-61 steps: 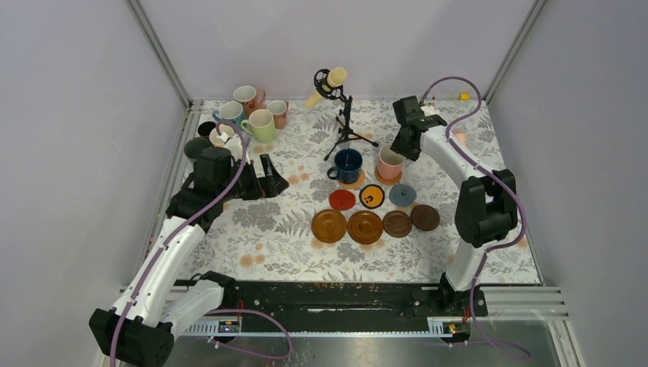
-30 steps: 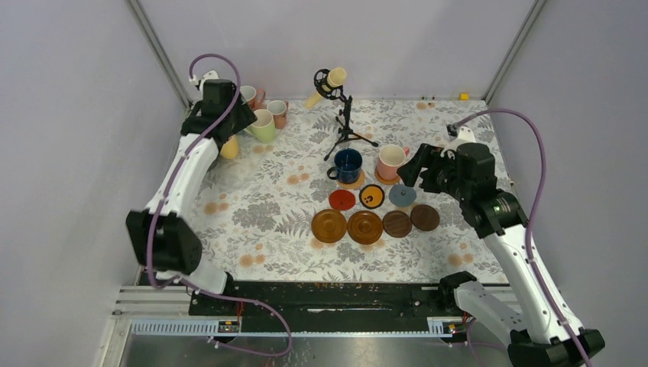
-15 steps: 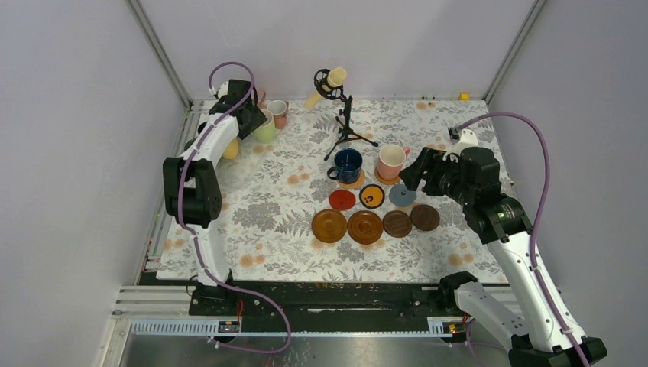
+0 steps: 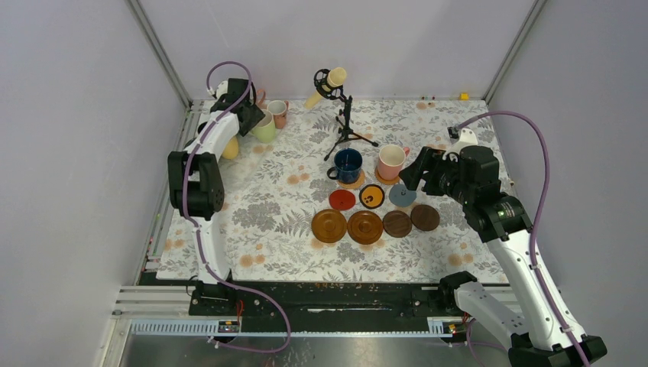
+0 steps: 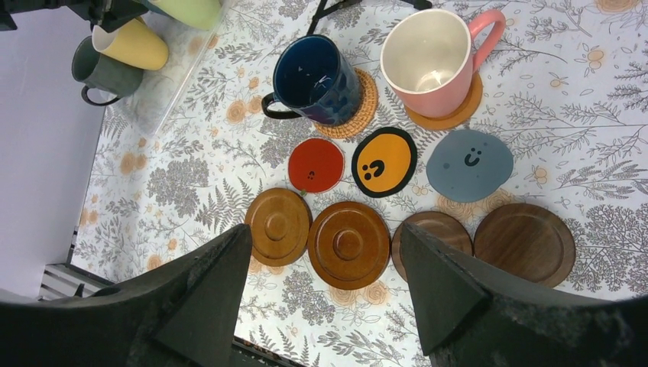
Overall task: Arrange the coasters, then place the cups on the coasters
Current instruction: Pick up the cup at the center of the board.
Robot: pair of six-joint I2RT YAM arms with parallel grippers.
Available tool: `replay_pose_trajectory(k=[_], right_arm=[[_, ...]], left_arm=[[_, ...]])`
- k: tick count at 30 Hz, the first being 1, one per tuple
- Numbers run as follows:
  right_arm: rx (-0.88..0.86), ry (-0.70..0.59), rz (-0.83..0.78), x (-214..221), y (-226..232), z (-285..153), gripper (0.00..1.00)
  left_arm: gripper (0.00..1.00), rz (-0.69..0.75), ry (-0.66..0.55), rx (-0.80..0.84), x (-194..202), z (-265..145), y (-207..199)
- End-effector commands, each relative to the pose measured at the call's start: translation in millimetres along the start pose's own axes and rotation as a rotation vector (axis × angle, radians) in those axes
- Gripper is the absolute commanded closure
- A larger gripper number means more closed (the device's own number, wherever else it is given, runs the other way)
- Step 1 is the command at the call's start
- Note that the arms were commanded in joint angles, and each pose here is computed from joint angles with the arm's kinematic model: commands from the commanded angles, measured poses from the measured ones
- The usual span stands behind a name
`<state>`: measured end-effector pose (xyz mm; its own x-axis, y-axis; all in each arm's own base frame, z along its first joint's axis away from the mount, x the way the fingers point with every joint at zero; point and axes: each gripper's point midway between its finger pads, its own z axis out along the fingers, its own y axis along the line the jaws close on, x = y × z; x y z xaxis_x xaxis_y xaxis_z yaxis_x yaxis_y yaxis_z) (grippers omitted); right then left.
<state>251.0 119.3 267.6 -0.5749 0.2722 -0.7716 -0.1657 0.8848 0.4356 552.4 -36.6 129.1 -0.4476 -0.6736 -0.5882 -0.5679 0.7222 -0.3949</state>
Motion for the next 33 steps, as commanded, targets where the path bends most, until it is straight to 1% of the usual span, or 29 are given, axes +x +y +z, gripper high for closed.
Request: replay_pose_trajectory(k=[1, 7, 13, 16, 21, 26, 30, 33], right_arm=[[-0.035, -0.043, -0.021, -18, 12, -9, 0.22], [-0.04, -0.041, -0.014, -17, 13, -10, 0.22], [-0.029, -0.045, -0.017, -16, 10, -11, 0.22], [-0.03, -0.044, -0.015, -16, 11, -11, 0.22], [-0.026, -0.047, -0.02, -15, 10, -12, 0.22], [-0.003, -0.068, -0.033, -19, 6, -18, 0.21], [-0.004, -0.074, -0.036, -19, 6, -23, 0.22], [0.001, -0.079, -0.031, -18, 5, -26, 0.21]], left_arm=[[0.49, -0.031, -0.053, 0.042, -17, 3, -11], [0.54, -0.014, -0.037, 0.046, -12, 11, -11], [0.57, -0.01, -0.036, 0.03, -11, 15, -7], [0.66, -0.003, -0.03, 0.042, -10, 14, -9], [0.73, 0.02, -0.024, 0.051, -10, 11, -10], [0.87, 0.023, -0.017, 0.047, -9, 5, -7], [0.92, 0.022, -0.04, 0.057, -19, -10, -11], [1.0, 0.025, -0.07, 0.066, -32, -27, -14]])
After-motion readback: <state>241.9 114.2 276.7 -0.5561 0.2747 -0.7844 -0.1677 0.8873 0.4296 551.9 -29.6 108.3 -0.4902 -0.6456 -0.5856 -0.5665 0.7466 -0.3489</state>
